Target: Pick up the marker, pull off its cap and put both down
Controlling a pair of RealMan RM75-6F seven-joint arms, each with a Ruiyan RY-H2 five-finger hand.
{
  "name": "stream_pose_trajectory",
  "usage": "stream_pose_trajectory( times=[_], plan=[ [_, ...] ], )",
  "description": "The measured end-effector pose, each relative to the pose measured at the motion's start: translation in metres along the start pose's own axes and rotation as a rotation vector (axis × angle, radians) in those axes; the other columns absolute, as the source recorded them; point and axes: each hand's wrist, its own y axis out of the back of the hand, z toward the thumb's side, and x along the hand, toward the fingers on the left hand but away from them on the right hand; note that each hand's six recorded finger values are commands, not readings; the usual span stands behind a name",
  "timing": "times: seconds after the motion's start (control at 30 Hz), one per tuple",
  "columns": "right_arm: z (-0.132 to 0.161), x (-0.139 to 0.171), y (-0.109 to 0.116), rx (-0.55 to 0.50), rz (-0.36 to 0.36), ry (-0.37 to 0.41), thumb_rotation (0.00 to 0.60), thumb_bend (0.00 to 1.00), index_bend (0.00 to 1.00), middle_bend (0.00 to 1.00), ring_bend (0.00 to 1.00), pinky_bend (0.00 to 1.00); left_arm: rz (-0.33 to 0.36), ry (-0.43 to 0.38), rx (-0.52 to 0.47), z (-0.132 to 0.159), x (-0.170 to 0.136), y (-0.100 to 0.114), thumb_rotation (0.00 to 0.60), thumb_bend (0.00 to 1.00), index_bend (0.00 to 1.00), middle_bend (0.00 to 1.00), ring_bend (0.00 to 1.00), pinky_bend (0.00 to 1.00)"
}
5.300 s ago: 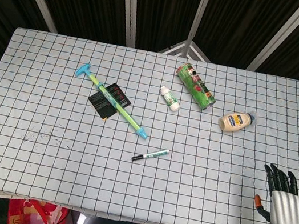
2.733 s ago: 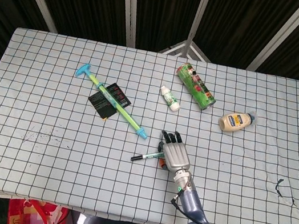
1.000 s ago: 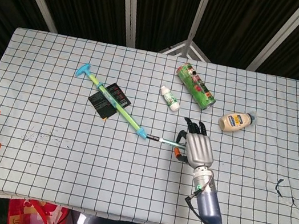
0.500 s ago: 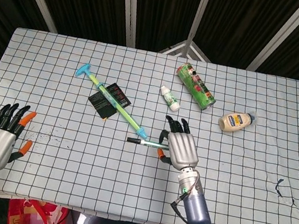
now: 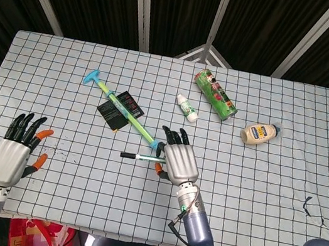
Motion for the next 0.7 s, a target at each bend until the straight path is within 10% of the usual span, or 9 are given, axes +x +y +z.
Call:
stream_pose_trajectory(
  times=[0.7],
  plan=[
    [0.04,-0.004,-0.011,-0.016,0.006,0.028,0.6,0.49,0.75,0.1,0.15,0.01,0.006,-0.052,-0.068,0.04,0.019,-0.026,0.6,0.43,0.35,0.12,0.0,0.03]
  ],
)
